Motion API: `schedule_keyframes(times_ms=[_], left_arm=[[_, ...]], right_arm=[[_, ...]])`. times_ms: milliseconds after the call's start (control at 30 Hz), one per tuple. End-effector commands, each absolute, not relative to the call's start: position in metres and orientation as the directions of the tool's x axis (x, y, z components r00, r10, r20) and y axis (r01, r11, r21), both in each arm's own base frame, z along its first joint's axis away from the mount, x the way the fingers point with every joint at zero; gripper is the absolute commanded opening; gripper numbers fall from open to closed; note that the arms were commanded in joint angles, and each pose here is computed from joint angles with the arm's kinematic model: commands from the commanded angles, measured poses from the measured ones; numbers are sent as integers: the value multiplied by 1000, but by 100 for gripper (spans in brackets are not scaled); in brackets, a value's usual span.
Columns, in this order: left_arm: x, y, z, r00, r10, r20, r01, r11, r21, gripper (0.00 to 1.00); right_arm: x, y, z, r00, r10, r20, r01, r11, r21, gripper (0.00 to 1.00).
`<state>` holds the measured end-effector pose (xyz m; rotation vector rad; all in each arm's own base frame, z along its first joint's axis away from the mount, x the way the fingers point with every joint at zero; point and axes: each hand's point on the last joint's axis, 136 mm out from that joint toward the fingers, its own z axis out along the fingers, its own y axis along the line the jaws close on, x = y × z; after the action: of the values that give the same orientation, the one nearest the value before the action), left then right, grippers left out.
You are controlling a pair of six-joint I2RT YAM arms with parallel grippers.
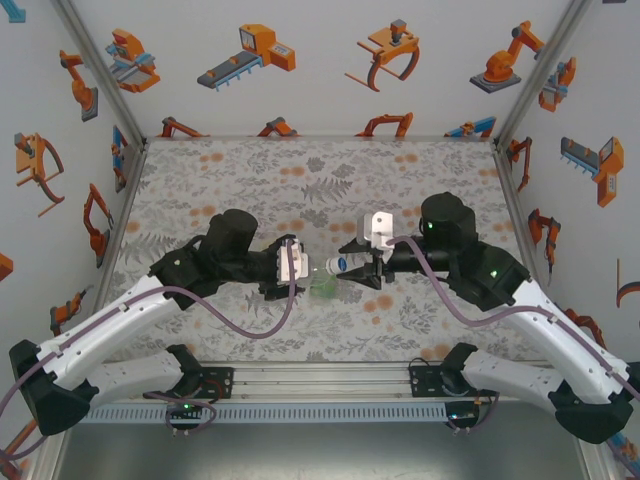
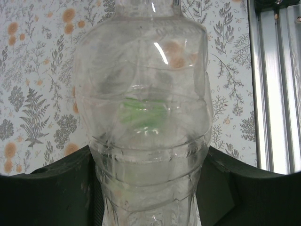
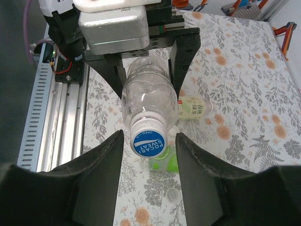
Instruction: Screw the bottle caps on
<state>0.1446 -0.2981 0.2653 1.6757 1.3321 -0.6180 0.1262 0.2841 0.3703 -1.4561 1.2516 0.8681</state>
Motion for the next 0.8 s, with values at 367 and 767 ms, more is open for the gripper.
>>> schedule_keyframes(times_ms=[367, 767], left_arm=[[138, -299, 288, 334, 448, -829, 935, -46, 352, 0], [131, -299, 297, 338, 417, -843, 936, -58, 346, 0]], right_arm=[[129, 288, 370, 213, -263, -941, -973, 28, -228, 42], [118, 287, 376, 267, -250, -931, -962, -17, -271, 9]])
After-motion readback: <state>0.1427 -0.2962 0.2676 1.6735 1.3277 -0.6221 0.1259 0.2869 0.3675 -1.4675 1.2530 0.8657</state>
